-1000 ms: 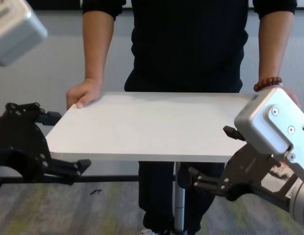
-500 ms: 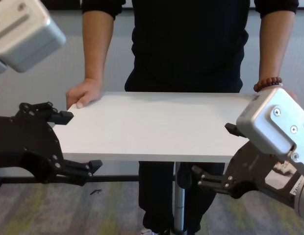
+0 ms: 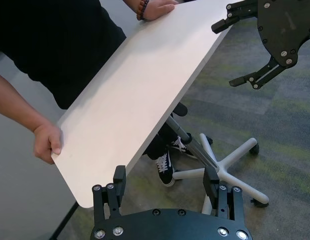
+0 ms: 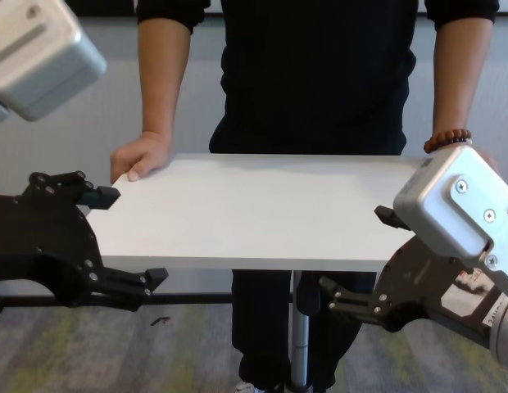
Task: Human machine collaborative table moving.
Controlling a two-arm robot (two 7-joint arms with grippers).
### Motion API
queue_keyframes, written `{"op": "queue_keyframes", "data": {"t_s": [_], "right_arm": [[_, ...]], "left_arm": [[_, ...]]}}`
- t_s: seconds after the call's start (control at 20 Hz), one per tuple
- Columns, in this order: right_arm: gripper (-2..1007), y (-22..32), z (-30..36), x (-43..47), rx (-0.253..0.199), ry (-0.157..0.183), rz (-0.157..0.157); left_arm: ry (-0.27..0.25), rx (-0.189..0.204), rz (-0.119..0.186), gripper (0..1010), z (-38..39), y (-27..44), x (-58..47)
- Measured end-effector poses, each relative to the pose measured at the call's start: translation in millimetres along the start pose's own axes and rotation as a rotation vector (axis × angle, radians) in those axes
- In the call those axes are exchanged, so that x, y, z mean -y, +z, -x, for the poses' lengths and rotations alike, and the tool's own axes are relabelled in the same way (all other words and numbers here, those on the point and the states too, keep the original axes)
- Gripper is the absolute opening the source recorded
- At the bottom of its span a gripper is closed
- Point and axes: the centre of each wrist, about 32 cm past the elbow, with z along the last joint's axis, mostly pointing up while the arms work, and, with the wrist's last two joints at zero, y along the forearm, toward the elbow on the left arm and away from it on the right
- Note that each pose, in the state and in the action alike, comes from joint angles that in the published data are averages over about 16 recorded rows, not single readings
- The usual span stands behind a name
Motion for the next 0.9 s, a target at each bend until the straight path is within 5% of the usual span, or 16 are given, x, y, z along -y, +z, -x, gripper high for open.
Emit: {"op": "queue_keyframes", "data": {"t_s": [0.9], "right_arm": [[1001, 0.2, 0.9, -0.4, -0.010, -0.003, 0.001]], "left_arm": [[0.000, -0.006, -0.007, 1003, -0.8, -0.9, -0.5]]}}
